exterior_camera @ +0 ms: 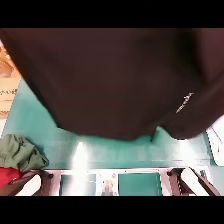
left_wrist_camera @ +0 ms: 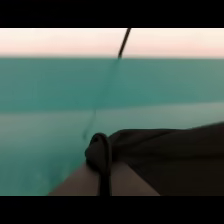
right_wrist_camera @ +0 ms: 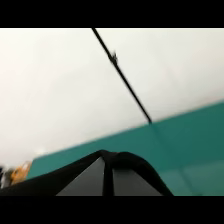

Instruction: Fold the shirts.

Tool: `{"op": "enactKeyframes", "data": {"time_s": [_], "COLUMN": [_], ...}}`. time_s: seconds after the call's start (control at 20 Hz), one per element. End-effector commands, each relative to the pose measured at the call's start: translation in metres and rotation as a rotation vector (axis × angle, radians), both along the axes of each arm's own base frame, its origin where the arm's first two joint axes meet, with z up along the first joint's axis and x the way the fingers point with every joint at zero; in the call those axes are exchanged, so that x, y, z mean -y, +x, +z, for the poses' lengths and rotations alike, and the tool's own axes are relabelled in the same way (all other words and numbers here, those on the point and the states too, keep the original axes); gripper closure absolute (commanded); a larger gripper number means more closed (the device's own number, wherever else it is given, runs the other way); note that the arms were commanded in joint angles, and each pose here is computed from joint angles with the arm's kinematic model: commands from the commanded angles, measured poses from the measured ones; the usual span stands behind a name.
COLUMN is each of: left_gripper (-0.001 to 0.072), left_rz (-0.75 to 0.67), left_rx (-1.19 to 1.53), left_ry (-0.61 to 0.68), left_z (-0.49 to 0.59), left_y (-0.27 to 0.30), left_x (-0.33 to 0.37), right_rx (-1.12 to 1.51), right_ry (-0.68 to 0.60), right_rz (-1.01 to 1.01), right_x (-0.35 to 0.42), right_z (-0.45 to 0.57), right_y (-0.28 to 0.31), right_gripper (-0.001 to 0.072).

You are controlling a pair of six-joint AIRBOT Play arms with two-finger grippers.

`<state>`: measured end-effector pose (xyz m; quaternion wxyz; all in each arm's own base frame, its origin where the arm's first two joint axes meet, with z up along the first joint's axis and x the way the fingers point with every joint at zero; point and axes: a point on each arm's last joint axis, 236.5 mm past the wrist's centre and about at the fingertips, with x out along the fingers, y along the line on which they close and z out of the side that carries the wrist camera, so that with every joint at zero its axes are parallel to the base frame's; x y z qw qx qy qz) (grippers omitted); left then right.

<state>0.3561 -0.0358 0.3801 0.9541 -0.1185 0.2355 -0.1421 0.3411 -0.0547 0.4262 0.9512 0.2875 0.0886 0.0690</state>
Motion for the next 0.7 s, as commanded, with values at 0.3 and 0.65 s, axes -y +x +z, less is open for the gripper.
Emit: {"op": "enactKeyframes", "data": {"time_s": [0.3,0.65], "left_gripper": [0.0676,0.0676], "left_rz": [0.038,0.105], "left_rx": [-0.548,-0.556], "left_ry": [-0.217,-0.341], "left_z": [-0.302,-0.373], "left_y": [0.139,0.189], "left_x": [0.009,0.009], "right_rx": [-0.537,-0.583], "right_ry": [0.282,0.427], "right_rz": [0.074,0.133], "right_x": [0.037,0.048], "right_z": [-0.354,-0.429], "right_y": [0.145,0.202], "right_gripper": [0.0699,0.0698]}}
